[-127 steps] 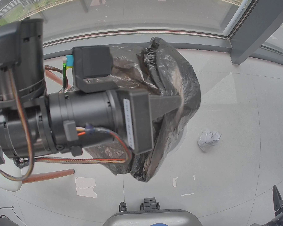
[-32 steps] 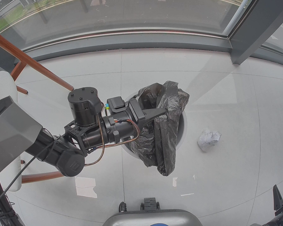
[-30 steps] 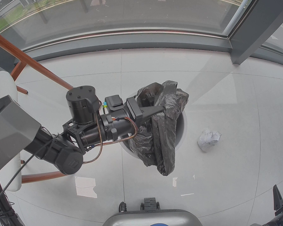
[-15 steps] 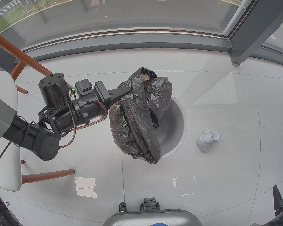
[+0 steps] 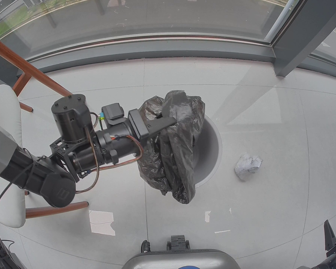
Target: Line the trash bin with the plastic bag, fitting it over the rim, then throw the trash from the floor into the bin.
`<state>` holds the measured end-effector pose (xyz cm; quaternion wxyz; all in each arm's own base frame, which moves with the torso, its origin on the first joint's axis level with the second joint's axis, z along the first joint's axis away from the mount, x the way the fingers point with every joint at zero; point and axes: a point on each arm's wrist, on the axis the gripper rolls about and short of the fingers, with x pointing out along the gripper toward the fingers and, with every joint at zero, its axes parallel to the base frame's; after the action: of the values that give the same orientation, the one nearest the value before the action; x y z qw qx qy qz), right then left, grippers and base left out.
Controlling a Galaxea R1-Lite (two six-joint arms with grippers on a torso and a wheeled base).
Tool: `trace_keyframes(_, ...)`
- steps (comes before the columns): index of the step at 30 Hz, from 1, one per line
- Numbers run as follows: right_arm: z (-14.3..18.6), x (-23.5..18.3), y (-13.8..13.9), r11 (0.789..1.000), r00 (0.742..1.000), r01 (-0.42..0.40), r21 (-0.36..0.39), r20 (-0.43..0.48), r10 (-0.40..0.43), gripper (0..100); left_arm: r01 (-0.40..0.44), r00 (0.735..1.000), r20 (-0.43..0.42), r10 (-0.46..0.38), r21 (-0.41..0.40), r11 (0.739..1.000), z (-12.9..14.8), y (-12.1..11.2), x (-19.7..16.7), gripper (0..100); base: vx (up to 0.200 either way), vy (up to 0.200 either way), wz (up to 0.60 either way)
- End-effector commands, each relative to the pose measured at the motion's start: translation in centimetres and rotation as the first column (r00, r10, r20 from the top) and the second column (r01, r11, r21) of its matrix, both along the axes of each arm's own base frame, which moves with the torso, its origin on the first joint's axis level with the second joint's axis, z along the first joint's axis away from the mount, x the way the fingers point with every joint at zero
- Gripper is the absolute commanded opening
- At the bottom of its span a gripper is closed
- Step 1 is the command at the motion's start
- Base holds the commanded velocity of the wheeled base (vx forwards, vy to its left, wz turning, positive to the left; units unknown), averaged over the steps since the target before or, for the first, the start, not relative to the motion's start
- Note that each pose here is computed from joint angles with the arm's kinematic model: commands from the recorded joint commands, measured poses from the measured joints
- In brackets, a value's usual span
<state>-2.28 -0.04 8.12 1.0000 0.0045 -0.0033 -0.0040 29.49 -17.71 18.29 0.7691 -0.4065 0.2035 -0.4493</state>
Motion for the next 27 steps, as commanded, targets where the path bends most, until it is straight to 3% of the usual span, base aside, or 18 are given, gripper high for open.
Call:
trace_keyframes(1, -0.5, 0.0, 0.0, 1.0, 1.0, 0.0, 0.0, 0.0, 0.0, 100, 0.073, 0.996, -0.044, -0.072, 0.024, 0.997, -1.6, -2.5, -1.0, 0, 0.0, 0.0, 0.0)
trace_keyframes(2, -0.5, 0.0, 0.0, 1.0, 1.0, 0.0, 0.0, 0.0, 0.0, 100, 0.115, 0.992, -0.06, -0.113, 0.033, 0.993, -2.4, -4.1, -1.4, 0, 0.0, 0.0, 0.0)
trace_keyframes(7, -0.5, 0.0, 0.0, 1.0, 1.0, 0.0, 0.002, 0.0, 0.0, 100, 0.208, 0.975, -0.09, -0.204, 0.046, 0.977, -3.2, -6.5, -3.6, 0, 0.0, 0.0, 0.0)
trace_keyframes(16, -0.5, 0.0, 0.0, 1.0, 1.0, 0.001, 0.002, 0.0, -0.001, 100, 0.269, 0.938, -0.232, -0.257, 0.019, 0.963, -4.6, -9.8, -8.3, 0, 0.0, 0.0, 0.0)
trace_keyframes(27, -0.5, 0.0, 0.0, 1.0, 1.0, 0.0, 0.002, 0.0, 0.0, 100, 0.222, 0.942, -0.266, -0.206, 0.035, 0.974, -5.4, -9.4, -8.3, 0, 0.0, 0.0, 0.0)
